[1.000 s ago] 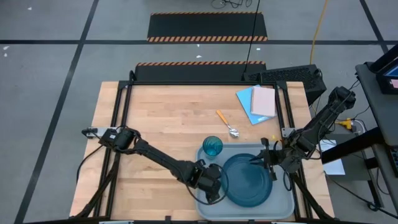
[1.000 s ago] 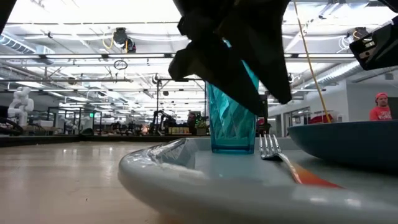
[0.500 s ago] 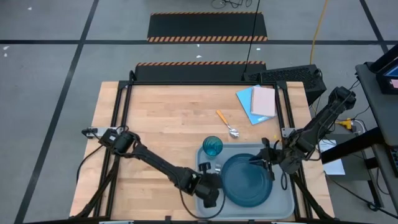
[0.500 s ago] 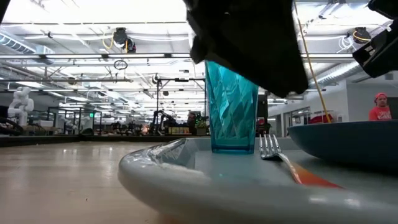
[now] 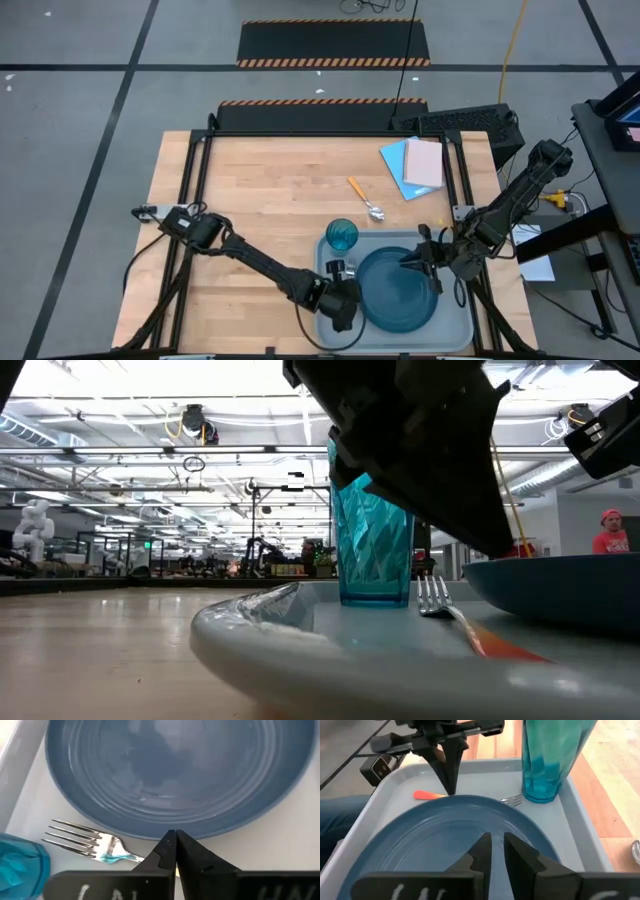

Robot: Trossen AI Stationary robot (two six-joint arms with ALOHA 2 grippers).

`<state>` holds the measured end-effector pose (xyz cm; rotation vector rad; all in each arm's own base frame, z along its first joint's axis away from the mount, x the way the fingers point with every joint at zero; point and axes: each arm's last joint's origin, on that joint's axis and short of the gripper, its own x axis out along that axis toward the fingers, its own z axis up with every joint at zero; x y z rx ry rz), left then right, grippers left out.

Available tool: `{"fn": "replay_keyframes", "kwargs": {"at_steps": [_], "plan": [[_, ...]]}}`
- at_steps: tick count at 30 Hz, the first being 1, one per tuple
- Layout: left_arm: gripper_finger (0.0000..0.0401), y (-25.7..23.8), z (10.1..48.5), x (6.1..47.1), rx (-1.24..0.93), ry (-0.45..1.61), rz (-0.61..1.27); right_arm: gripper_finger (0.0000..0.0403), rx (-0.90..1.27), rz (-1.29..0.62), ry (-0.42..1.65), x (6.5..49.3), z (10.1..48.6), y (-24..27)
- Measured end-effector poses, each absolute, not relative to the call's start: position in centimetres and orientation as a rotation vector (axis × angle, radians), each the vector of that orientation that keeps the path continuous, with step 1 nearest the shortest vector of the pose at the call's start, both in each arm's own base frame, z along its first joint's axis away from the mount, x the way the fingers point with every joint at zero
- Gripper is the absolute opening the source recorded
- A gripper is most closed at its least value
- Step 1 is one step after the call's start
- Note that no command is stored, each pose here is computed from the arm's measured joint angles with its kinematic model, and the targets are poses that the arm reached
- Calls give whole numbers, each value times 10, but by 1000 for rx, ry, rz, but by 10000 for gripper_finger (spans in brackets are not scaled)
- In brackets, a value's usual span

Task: Pick and place plate/cup/fork/spoon on tray
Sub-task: Adjust the blue plate and the fork on the gray tray

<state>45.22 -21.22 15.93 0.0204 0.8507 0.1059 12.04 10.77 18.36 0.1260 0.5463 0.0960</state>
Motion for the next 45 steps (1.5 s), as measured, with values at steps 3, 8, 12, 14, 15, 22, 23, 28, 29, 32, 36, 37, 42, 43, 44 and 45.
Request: {"fn": "replay_keyframes", "kwargs": {"at_steps": [3,8,12,14,15,22,23,28,29,32,36,37,42,43,44,45], "plan": [[17,-205,159,455,10,868,101,43,125,97,545,121,184,108],[7,-202,162,455,34,881,63,43,125,97,545,121,184,108],[6,-204,178,448,41,893,38,43,117,98,549,120,183,108],[6,-204,178,445,43,920,31,43,107,100,548,120,183,108],[5,-202,176,445,45,934,28,43,102,101,549,120,183,108],[5,-198,168,454,16,912,17,43,99,103,548,120,183,108],[5,-197,169,455,15,905,16,43,98,103,549,120,183,108],[4,-192,170,459,41,883,-5,43,103,105,543,121,184,108],[5,-191,170,459,38,891,-5,43,103,105,543,121,184,108],[5,-188,169,456,49,931,5,43,105,112,547,120,184,108],[3,-197,187,447,47,921,-17,43,108,128,556,120,184,109],[4,-200,189,444,36,925,-17,43,108,127,557,120,183,108],[2,-206,178,440,14,978,-2,43,131,121,557,120,184,109],[2,-206,176,442,0,962,-1,43,148,115,558,120,184,108],[3,-206,173,444,-7,954,0,43,166,109,559,121,184,108],[4,-206,169,447,-12,945,0,43,183,109,564,121,183,109]]}}
